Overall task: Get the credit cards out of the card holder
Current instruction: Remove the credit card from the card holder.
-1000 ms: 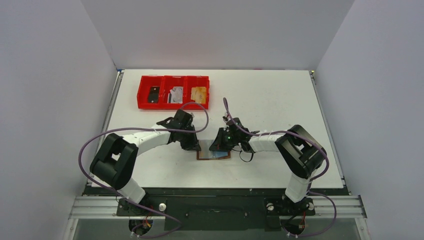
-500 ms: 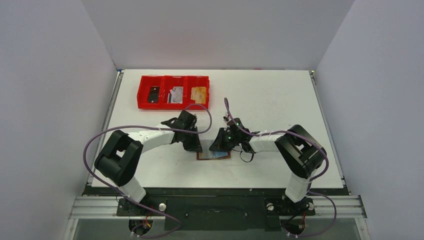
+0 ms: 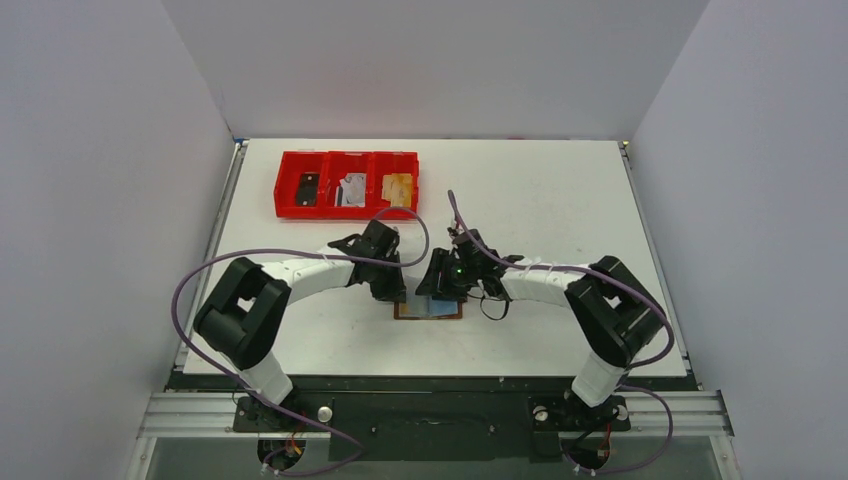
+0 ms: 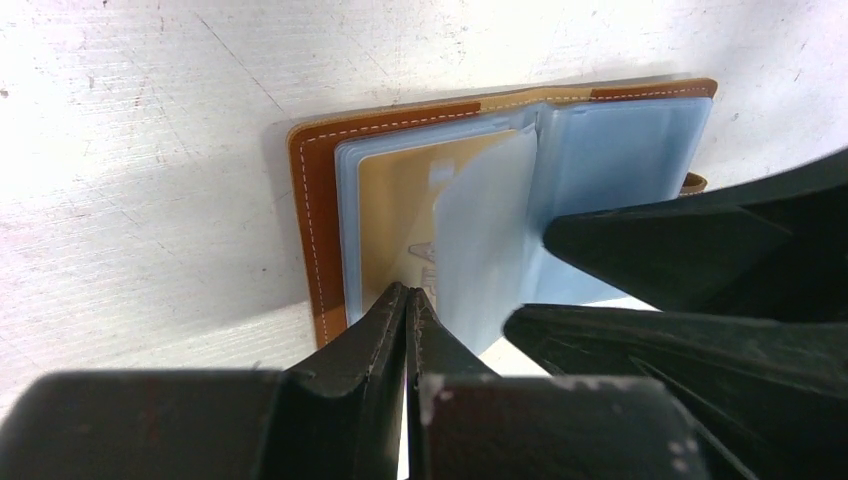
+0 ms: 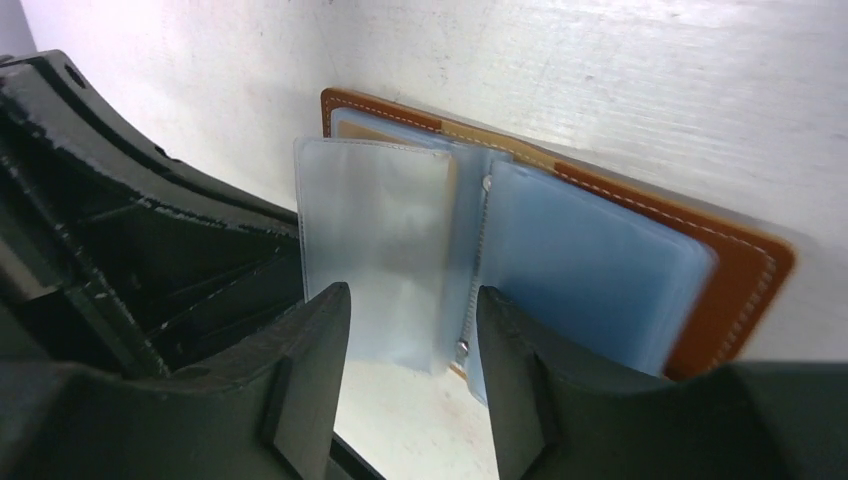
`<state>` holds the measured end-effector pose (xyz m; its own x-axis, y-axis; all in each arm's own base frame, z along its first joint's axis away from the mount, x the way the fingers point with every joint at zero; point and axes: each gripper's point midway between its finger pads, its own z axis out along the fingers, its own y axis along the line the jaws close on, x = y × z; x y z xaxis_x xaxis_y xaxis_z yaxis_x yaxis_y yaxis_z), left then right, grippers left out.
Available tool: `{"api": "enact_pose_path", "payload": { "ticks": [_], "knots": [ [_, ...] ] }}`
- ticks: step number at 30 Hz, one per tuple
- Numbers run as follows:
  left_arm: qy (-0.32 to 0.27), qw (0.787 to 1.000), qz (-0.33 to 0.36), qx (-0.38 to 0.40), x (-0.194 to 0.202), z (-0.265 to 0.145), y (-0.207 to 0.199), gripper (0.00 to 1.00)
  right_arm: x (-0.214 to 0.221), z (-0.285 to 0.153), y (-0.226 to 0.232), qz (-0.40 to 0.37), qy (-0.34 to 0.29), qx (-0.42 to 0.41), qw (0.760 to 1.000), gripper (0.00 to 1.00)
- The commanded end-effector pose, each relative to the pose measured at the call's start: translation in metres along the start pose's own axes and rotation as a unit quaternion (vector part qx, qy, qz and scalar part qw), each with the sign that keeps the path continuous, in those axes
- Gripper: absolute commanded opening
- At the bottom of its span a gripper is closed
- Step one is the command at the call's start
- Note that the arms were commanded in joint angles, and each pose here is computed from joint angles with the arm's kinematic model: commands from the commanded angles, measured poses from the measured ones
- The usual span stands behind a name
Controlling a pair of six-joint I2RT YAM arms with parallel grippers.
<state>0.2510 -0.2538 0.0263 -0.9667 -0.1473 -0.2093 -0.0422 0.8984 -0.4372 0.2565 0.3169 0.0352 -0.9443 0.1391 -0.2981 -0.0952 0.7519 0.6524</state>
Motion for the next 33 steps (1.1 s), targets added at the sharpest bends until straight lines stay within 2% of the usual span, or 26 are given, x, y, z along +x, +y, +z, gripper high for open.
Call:
{"api": "enact_pose_path", "payload": {
  "ticks": [1, 8, 20, 26, 33],
  "knots": [
    [-0.018, 1.0, 0.005, -0.006, -0.011, 0.003, -0.003, 0.0, -0.022, -0.028, 0.007, -0.029, -0.041, 0.039, 0.998, 0.47],
    [-0.022, 1.0, 0.01, 0.007, -0.012, 0.0, -0.01, 0.0, -0.033, -0.051, 0.014, -0.031, -0.07, 0.048, 0.996, 0.48],
    [-0.037, 0.997, 0.057, 0.045, -0.021, -0.008, -0.061, 0.0, -0.049, -0.088, -0.003, -0.034, -0.132, 0.114, 0.984, 0.48],
    [-0.024, 0.996, 0.073, 0.053, -0.016, 0.006, -0.082, 0.0, -0.052, -0.101, -0.015, -0.024, -0.153, 0.138, 0.978, 0.49],
    [-0.005, 0.996, 0.071, 0.045, -0.011, 0.029, -0.083, 0.0, -0.052, -0.111, -0.032, -0.01, -0.174, 0.168, 0.97, 0.49]
  ]
}}
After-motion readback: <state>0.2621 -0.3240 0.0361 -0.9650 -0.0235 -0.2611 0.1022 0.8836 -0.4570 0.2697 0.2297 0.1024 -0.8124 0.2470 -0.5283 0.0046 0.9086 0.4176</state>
